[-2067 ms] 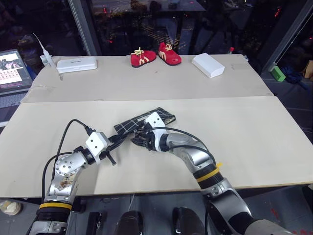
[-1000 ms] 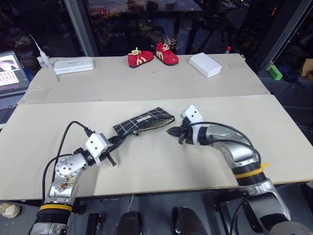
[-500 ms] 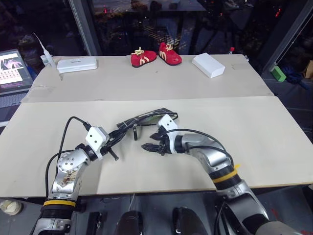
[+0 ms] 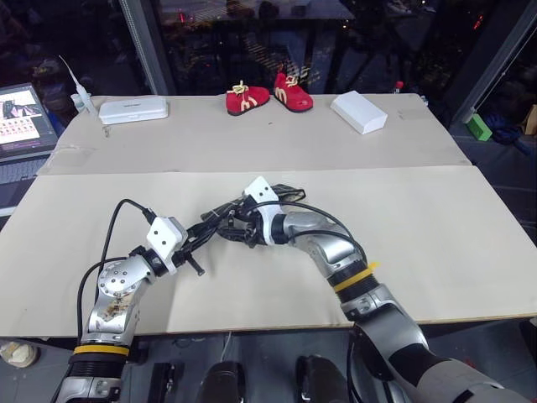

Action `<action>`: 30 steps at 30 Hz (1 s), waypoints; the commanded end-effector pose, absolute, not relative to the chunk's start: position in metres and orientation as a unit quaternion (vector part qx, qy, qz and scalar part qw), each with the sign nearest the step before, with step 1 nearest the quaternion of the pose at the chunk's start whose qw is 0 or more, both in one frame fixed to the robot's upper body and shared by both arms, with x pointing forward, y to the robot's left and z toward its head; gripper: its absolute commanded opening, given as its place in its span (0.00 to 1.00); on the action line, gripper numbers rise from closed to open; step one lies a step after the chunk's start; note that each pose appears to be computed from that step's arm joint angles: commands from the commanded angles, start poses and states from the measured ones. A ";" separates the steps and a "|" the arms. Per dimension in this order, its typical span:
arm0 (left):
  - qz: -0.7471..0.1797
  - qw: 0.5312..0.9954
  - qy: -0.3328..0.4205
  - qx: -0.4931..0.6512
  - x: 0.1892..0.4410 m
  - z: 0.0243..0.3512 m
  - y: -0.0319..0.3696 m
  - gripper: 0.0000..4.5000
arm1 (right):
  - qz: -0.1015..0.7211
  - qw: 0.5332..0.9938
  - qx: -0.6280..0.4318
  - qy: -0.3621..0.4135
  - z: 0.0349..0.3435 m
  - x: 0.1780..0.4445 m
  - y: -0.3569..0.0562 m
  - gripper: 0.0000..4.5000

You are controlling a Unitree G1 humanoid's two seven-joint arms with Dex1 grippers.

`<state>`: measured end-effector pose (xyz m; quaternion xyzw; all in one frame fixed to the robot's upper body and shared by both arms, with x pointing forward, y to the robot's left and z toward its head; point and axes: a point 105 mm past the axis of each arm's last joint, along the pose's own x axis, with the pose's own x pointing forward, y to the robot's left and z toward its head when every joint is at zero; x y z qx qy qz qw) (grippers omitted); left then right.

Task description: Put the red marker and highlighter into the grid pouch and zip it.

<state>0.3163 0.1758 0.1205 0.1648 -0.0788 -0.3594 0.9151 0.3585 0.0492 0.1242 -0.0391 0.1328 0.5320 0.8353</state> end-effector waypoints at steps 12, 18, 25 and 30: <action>-0.357 0.910 -0.104 0.183 0.318 0.134 0.177 0.00 | 0.551 0.829 -0.051 0.082 0.145 0.359 0.038 0.00; -0.356 0.910 -0.106 0.184 0.319 0.135 0.176 0.00 | 0.524 0.843 -0.079 0.097 0.140 0.362 0.003 0.00; -0.355 0.911 -0.103 0.184 0.318 0.133 0.178 0.00 | 0.476 0.862 -0.129 0.118 0.135 0.362 -0.082 0.00; -0.353 0.911 -0.102 0.185 0.317 0.134 0.179 0.00 | 0.441 0.875 -0.154 0.131 0.139 0.367 -0.126 0.00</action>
